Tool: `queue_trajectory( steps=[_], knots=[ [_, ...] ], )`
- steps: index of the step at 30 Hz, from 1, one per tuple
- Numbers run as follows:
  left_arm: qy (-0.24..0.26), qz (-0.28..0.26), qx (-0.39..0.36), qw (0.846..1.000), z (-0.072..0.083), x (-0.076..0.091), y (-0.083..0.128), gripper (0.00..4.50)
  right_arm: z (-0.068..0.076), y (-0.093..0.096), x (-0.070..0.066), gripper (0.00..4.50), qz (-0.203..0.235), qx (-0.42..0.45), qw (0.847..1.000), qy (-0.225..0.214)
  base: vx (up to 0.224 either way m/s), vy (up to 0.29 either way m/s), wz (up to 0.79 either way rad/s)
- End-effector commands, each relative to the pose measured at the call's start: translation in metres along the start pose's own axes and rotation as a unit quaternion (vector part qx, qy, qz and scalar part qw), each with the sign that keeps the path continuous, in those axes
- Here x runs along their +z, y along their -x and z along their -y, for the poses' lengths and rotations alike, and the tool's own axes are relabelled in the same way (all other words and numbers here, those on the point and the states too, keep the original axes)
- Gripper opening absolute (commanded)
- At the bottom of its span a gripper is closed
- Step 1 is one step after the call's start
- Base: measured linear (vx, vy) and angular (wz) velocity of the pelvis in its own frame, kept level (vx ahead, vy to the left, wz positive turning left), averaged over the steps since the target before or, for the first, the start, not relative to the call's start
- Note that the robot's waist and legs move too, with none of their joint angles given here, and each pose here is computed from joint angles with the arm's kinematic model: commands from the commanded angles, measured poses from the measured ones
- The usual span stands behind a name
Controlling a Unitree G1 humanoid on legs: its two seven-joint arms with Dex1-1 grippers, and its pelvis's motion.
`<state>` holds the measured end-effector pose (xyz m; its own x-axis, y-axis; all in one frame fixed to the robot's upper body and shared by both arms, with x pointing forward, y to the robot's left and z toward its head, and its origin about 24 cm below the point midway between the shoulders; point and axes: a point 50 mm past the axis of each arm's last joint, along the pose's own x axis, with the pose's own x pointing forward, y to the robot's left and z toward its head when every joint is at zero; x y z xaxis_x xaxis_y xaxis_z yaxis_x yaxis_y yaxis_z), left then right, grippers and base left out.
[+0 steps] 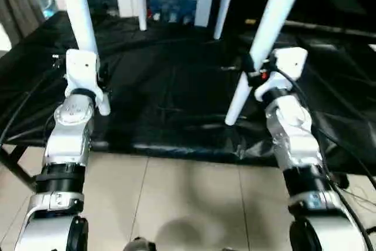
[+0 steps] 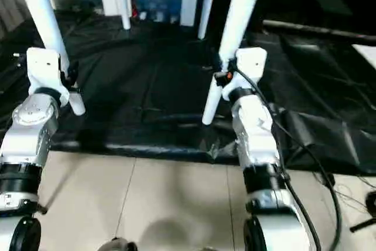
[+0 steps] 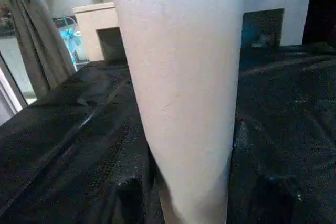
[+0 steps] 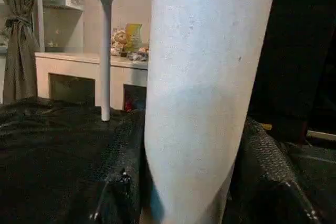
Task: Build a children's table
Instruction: Flip table
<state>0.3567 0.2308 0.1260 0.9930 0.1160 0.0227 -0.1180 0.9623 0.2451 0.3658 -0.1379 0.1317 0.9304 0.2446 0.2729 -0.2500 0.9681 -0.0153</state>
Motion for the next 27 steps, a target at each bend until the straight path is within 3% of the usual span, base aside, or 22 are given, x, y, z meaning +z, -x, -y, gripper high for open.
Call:
queue_trajectory(
  steps=[1, 9, 10, 11, 12, 14, 15, 18, 27],
  knots=[
    [-0.082, -0.004, -0.054, 0.995, 0.02, -0.003, 0.0, 1.62, 0.002, 0.0, -0.012, 1.7, -0.032, 0.01, 0.999, 0.026, 0.0, 0.0, 0.0],
    [-0.087, -0.004, -0.067, 0.994, 0.021, -0.005, -0.002, 1.62, 0.005, -0.009, -0.012, 1.7, -0.03, 0.0, 0.999, 0.029, 0.0, 0.0, 0.0],
    [-0.084, -0.003, -0.069, 0.994, 0.021, -0.004, -0.002, 2.18, 0.006, -0.009, -0.011, 1.7, -0.028, -0.003, 0.999, 0.031, 0.0, 0.0, 0.0],
    [-0.074, 0.0, -0.07, 0.995, 0.021, -0.002, -0.001, 2.32, 0.005, -0.009, -0.01, 2.26, -0.021, 0.001, 0.999, 0.031, 0.0, 0.0, 0.0],
    [-0.061, 0.005, -0.072, 0.996, 0.021, -0.001, -0.001, 2.32, 0.005, -0.008, -0.008, 2.4, -0.013, 0.002, 0.999, 0.032, 0.0, 0.0, 0.0],
    [-0.051, 0.011, -0.069, 0.996, 0.019, 0.001, 0.0, 2.4, 0.006, -0.007, -0.006, 2.4, 0.001, 0.002, 1.0, 0.019, 0.0, 0.0, 0.0],
    [-0.045, 0.012, -0.071, 0.996, 0.017, 0.001, 0.001, 2.72, 0.007, -0.007, -0.004, 2.59, 0.01, 0.003, 1.0, 0.015, 0.0, 0.0, 0.0],
    [-0.038, 0.016, -0.071, 0.997, 0.015, 0.002, 0.002, 2.89, 0.006, -0.006, -0.001, 2.86, 0.019, 0.011, 1.0, 0.011, 0.0, 0.0, 0.0],
    [-0.04, 0.022, -0.05, 0.998, 0.008, 0.002, 0.003, 3.7, 0.01, -0.005, -0.002, 3.64, 0.02, 0.003, 1.0, 0.005, -0.017, -0.036, 0.0]
  ],
)
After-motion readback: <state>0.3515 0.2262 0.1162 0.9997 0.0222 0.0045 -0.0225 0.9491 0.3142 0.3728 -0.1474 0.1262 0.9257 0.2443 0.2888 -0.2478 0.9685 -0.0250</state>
